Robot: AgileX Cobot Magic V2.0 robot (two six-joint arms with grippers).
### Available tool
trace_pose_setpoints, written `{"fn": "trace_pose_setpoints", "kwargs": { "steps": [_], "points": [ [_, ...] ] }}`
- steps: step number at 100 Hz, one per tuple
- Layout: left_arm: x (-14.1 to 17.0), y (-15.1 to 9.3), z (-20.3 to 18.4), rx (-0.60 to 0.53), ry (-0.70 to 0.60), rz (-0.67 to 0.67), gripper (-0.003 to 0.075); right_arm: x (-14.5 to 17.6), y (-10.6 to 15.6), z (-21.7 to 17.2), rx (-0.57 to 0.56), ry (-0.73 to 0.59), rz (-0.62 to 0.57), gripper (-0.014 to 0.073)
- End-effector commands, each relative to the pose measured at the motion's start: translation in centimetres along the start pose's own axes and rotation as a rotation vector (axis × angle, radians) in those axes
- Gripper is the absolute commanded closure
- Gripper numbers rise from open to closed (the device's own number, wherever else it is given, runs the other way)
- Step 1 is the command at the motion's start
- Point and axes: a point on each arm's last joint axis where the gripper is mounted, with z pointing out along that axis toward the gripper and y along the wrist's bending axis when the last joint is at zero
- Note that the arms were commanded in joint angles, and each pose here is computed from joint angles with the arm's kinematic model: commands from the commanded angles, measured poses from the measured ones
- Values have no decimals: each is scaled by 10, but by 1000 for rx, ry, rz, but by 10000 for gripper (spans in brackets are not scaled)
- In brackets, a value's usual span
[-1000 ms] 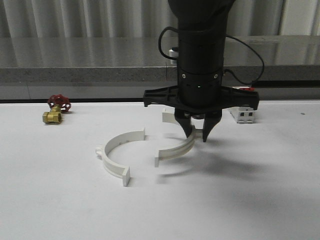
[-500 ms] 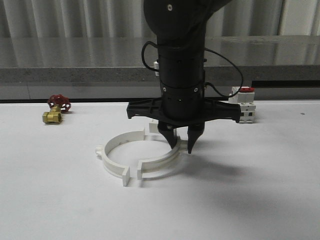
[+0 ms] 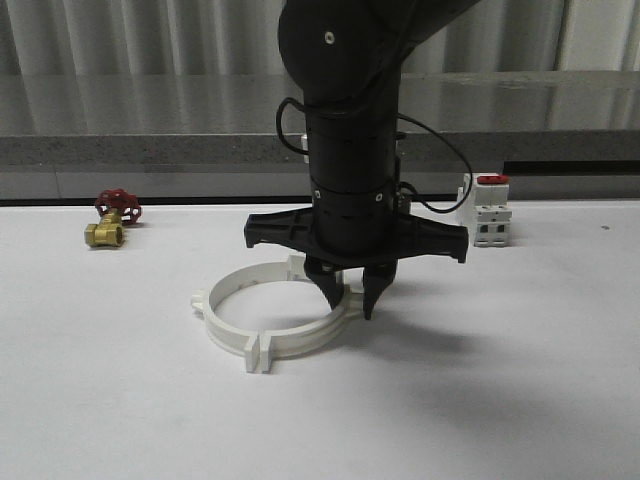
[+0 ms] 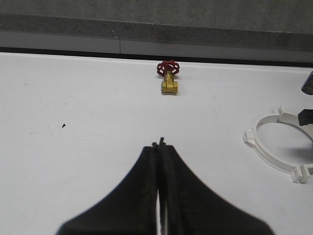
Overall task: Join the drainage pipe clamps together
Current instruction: 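Press the held half against the placed half to close the ring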
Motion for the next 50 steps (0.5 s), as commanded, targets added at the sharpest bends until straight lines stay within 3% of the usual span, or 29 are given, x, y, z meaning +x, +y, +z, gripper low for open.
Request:
{"fn": "trace_pose_setpoints", "kwargs": {
  "steps": [1,50],
  "points": [
    [-14,-2,-4,14,-89,3,740,-13,6,-25,-72,-58,15,557],
    [-14,-2,-4,14,-89,3,740,-13,8,-25,-92,-62,19,557]
  ]
}}
